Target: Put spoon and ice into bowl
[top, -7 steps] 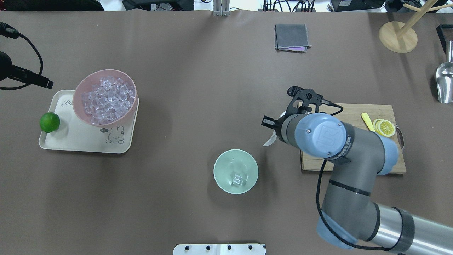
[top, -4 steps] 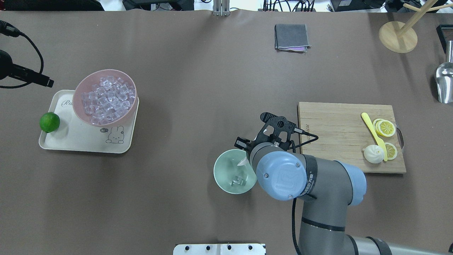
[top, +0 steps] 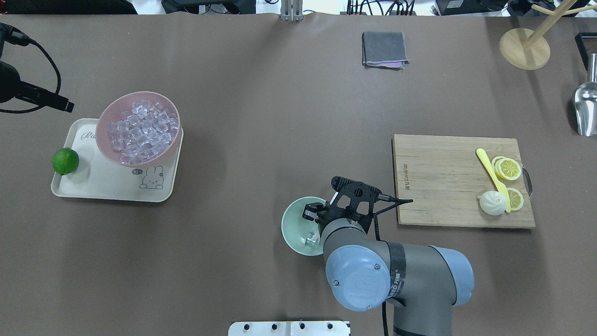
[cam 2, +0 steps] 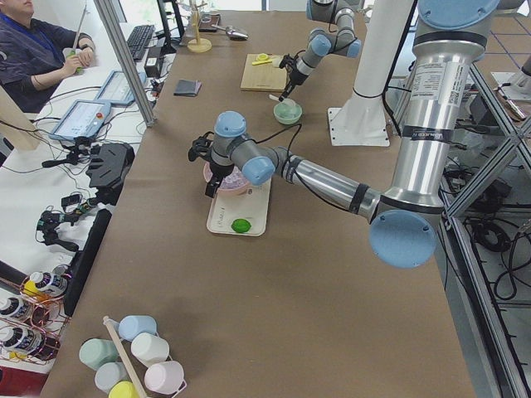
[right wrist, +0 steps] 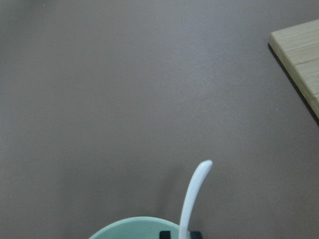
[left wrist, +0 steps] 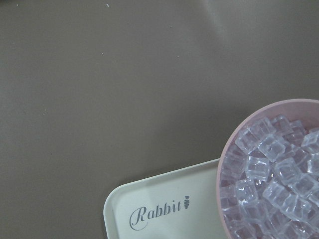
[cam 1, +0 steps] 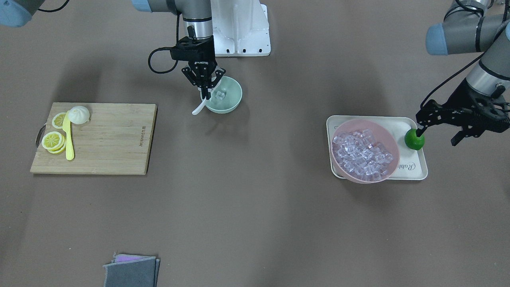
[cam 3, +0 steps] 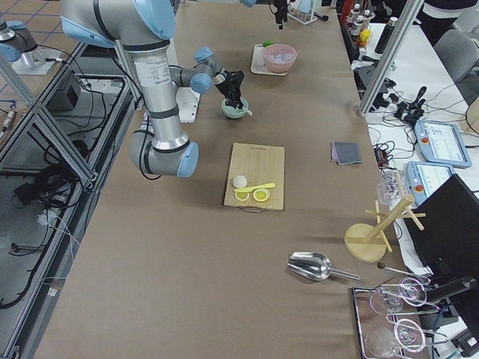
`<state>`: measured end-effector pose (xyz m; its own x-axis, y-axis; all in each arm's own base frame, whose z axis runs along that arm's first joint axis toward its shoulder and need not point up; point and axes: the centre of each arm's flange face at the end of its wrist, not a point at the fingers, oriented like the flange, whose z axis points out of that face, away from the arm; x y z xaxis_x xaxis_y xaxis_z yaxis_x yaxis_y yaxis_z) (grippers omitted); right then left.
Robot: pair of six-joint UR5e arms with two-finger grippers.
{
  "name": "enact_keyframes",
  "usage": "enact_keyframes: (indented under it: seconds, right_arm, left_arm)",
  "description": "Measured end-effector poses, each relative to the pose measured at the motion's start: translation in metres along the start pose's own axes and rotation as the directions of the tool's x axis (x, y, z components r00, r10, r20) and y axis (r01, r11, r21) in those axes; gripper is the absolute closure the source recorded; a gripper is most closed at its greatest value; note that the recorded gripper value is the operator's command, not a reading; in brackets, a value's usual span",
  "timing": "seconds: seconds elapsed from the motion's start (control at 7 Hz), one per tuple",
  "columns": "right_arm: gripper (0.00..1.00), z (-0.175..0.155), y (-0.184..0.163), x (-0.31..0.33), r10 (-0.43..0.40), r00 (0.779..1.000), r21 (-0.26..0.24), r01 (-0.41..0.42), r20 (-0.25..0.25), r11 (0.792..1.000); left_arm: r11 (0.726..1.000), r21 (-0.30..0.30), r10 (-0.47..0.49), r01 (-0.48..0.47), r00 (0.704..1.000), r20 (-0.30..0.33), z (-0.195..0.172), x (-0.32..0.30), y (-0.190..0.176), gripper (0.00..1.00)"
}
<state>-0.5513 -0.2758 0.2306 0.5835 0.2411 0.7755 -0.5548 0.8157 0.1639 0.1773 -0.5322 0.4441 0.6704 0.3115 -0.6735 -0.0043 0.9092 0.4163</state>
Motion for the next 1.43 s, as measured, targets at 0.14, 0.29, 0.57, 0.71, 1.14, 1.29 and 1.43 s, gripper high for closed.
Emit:
enact_keyframes:
  seconds: [0.14,0.29,0.57,0.71,1.14,1.29,1.43]
  right_arm:
    - [0.0,0.002,0.001,0.003,-0.028,1.0,0.015,0.028,-0.007,0.999]
    - [0.0,0.002,-0.001,0.005,-0.06,0.998,0.03,0.061,-0.009,0.998]
    - [0.0,0.002,-0.026,0.006,-0.119,0.993,0.039,0.119,-0.011,0.992]
    - [0.0,0.007,-0.058,0.01,-0.149,0.989,0.02,0.149,-0.025,0.989]
    - [0.0,0.021,-0.194,0.055,-0.297,0.954,-0.128,0.29,-0.046,0.949]
    - [0.0,0.023,-0.238,0.086,-0.359,0.932,-0.173,0.347,-0.046,0.922]
    - [0.0,0.023,-0.283,0.125,-0.425,0.905,-0.22,0.407,-0.039,0.887]
  left_arm:
    - [1.0,0.0,-0.001,0.001,1.0,0.0,0.0,0.0,-0.001,0.02]
    - [1.0,0.001,-0.002,0.002,1.0,0.0,0.0,0.0,-0.001,0.02]
    - [1.0,0.005,-0.014,0.014,1.0,0.008,-0.006,-0.009,-0.002,0.02]
    - [1.0,0.009,-0.027,0.026,0.999,0.018,-0.011,-0.02,-0.003,0.01]
    - [0.987,-0.141,0.091,-0.076,0.99,0.104,-0.051,-0.113,0.008,0.01]
    - [0.975,-0.205,0.11,-0.089,0.99,0.09,-0.072,-0.153,0.021,0.01]
    - [0.963,-0.261,0.088,-0.063,0.993,0.084,-0.082,-0.189,0.044,0.01]
